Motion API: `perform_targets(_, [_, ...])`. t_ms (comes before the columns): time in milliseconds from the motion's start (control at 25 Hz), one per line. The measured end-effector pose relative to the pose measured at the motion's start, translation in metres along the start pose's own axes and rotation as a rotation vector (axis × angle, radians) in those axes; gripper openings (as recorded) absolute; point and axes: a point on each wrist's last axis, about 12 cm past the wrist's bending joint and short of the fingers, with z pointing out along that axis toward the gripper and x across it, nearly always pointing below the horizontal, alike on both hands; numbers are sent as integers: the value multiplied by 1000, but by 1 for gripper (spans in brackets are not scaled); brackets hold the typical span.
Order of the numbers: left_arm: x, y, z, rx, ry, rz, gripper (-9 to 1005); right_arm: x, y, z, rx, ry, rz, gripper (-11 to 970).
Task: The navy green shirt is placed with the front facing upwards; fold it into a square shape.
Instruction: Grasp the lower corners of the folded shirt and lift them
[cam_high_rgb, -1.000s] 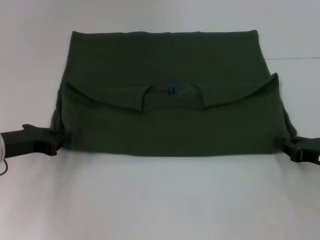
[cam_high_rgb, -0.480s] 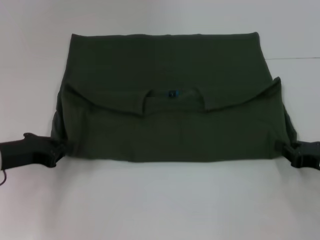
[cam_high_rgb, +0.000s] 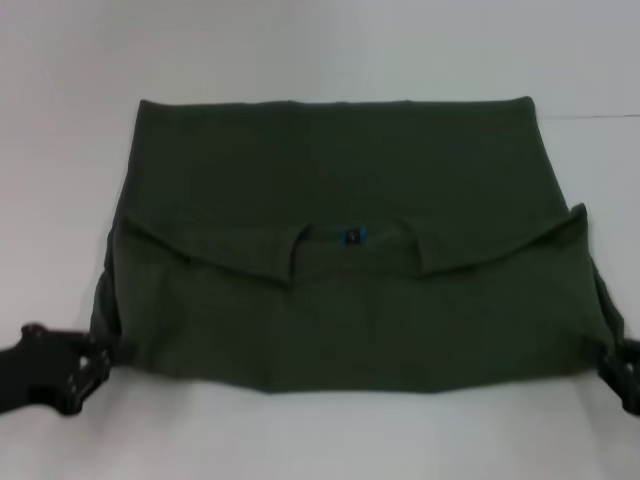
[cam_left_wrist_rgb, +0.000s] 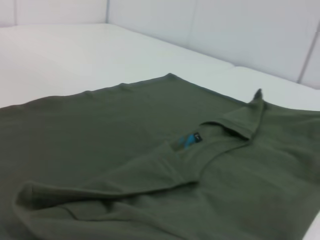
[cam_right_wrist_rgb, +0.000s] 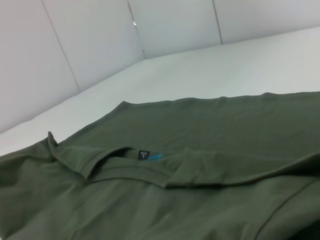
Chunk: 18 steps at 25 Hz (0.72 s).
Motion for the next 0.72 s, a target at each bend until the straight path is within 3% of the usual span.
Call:
perform_targets(360, [34,-40,-41,69,-35,96,49,26,22,-33,-31,-25,-37,58])
perform_targets(720, [52,-63,-67,106,-69,197,49,50,48,-73,-54,-53,-91,58])
